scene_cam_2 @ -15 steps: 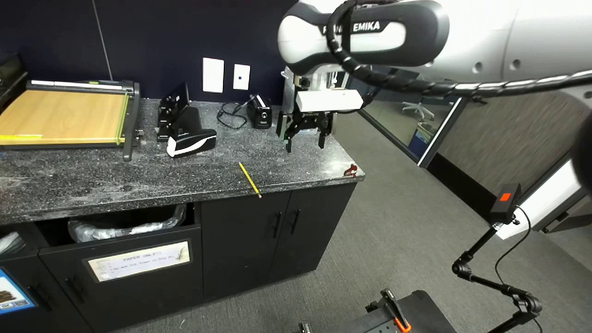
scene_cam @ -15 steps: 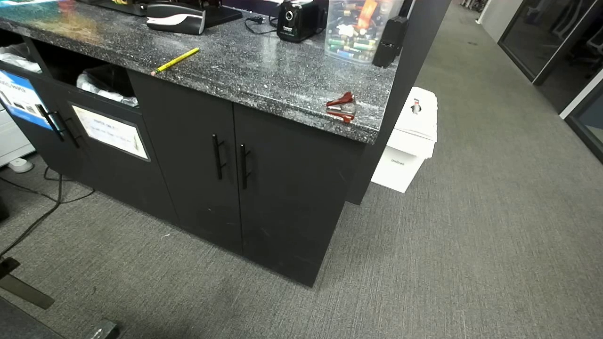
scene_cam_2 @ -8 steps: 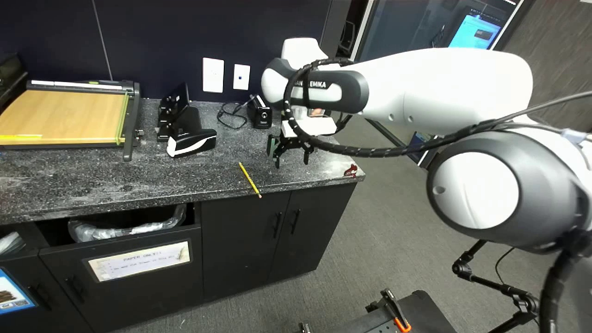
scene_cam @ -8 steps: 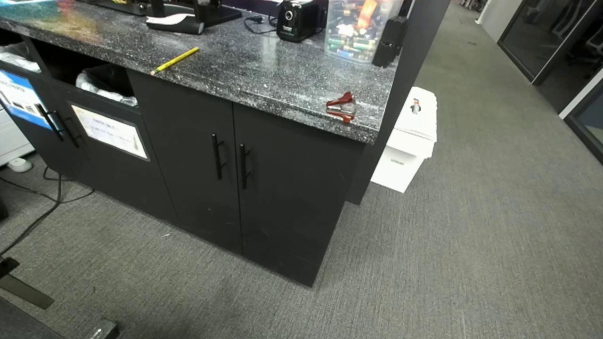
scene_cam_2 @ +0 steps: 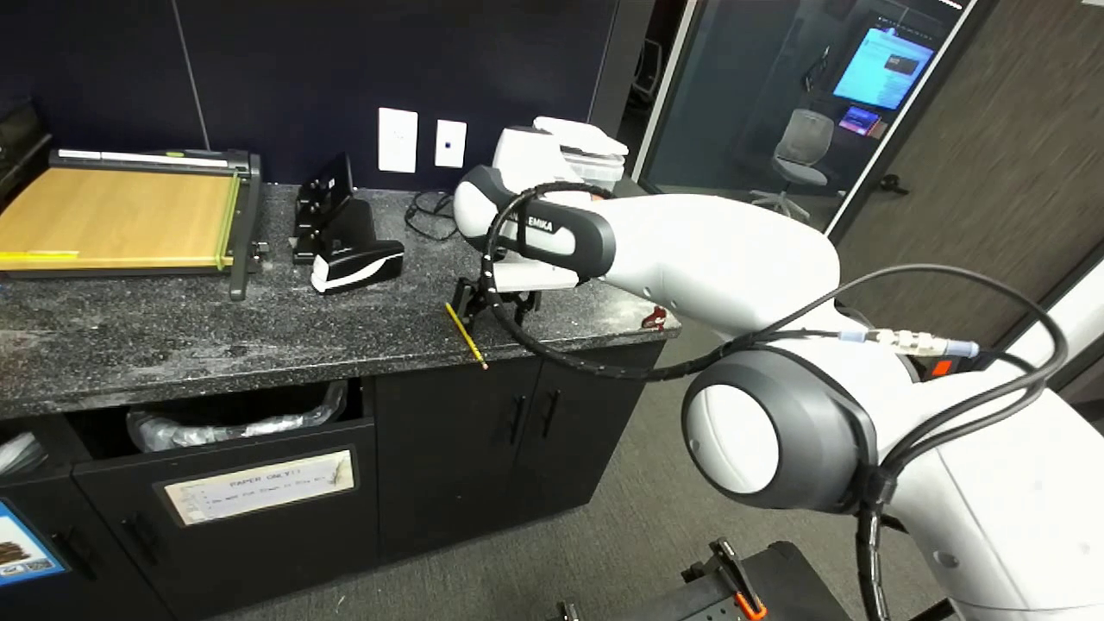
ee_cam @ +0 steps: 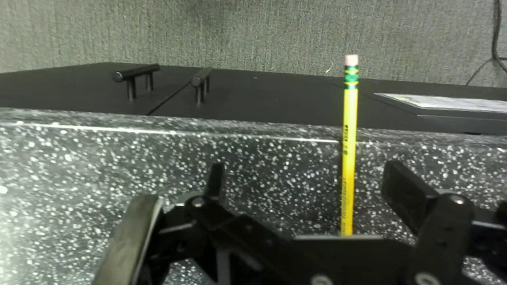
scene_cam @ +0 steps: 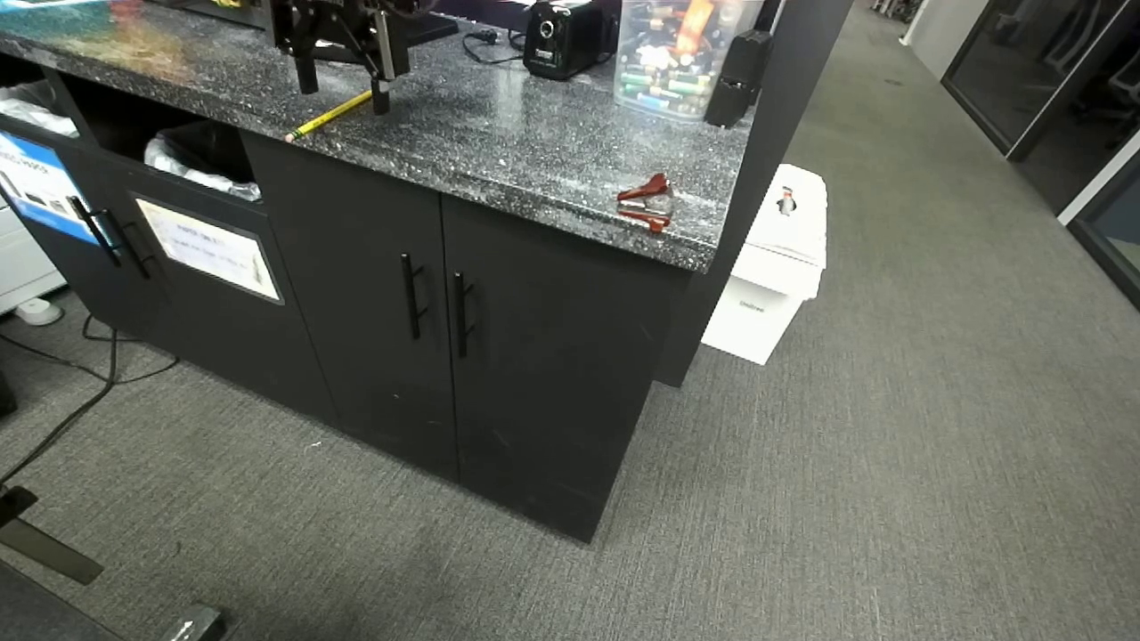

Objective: Move the pencil to the right

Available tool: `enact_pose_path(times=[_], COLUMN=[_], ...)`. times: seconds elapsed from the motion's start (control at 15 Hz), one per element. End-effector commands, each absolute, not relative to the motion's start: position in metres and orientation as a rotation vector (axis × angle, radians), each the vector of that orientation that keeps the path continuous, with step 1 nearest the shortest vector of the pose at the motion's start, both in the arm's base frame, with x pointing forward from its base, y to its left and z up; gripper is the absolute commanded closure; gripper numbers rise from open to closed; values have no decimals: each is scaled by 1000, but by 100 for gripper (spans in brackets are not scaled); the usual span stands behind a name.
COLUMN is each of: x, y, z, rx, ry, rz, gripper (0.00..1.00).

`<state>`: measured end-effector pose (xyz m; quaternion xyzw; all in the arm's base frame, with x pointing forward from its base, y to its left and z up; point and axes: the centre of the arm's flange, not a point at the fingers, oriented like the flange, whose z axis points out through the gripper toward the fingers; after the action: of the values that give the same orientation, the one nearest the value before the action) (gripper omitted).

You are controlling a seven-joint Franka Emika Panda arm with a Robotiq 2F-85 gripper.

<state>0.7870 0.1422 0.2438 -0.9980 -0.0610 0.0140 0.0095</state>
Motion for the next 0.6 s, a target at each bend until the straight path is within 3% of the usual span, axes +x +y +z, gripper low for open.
enact_pose_path(times=[0.0, 0.27, 0.33, 0.53], x=[860, 863, 863, 865], y=[170, 184, 187, 192], z=[234, 218, 214, 213], rx=[-3041, -3038, -3037, -3039], ry=[-279, -320, -321, -316], rz=[-24, -75, -81, -108], gripper=[0, 0, 25, 41])
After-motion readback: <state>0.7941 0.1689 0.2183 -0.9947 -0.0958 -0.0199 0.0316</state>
